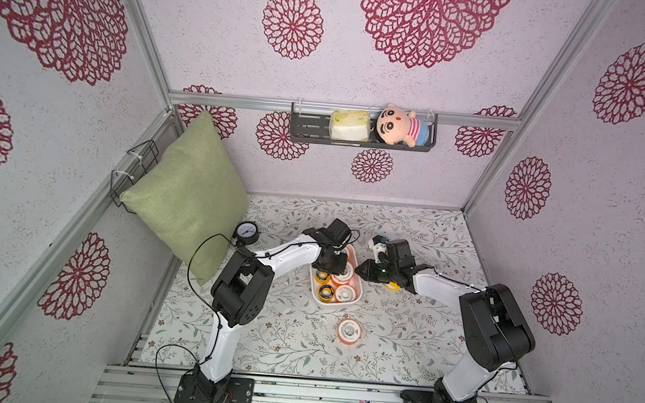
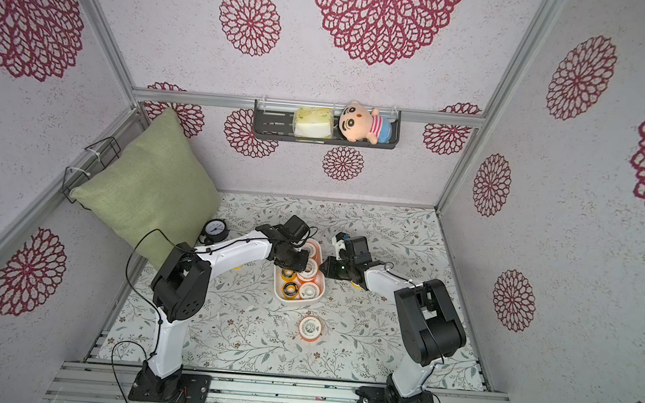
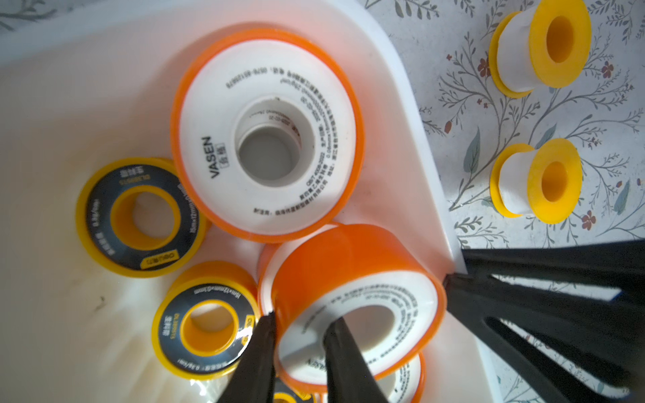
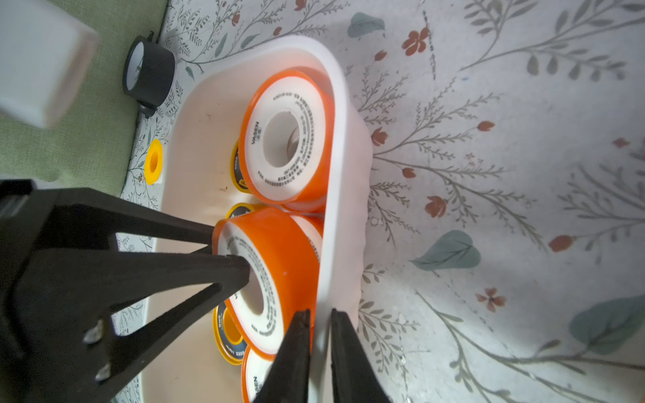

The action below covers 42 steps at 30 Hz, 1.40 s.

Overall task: Put the sealing tape into the storage box
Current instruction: Place the sealing tape in the storage box.

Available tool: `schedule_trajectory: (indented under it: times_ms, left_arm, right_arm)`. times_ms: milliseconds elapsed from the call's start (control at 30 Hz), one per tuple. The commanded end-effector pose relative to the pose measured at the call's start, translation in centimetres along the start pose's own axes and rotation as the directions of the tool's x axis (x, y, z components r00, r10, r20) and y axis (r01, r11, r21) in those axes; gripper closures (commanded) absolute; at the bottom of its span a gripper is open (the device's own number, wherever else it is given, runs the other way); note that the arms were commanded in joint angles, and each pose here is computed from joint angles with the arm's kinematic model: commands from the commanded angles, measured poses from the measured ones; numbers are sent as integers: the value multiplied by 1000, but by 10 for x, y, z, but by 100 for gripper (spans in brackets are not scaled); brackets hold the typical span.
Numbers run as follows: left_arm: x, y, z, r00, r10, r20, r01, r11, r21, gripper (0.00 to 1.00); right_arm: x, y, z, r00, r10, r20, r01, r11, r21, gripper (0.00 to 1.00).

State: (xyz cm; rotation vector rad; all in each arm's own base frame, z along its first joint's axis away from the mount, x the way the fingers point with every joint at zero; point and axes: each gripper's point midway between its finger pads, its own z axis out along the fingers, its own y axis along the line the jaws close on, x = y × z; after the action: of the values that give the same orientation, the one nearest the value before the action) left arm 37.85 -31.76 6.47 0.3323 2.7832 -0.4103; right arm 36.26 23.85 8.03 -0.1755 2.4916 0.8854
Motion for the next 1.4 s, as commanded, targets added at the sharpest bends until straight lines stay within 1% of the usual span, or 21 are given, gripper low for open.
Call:
schedule_trajectory:
  times_ms: [0,300,667,767,1133,1367]
  left_arm:
    - [-2,-7,-18,999,11,30,-12,1000,16,76]
    - [2,-9,-29,999,24,35,-24,1000,-5,74]
    - [14,-4,-17,999,23,-32,-24,999,-23,72]
    - [13,-3,-15,999,19,-31,-20,999,-33,72]
    - [4,-9,-2,999,21,-34,-21,1000,-11,70]
    - [1,-6,1,999,16,-35,-18,999,-33,64]
  right_arm:
    - [-5,2,-1,1000,-5,-1,5,1000,1,83]
    - [-4,1,-1,1000,-3,-4,3,1000,1,83]
    - [-3,0,1,1000,-1,-7,1,1000,0,82]
    - [-2,1,1,1000,-1,-10,1,1000,-1,82]
    - [-3,1,0,1000,-2,-8,2,1000,-1,82]
    - [-4,2,-1,1000,-3,-5,3,1000,-3,82]
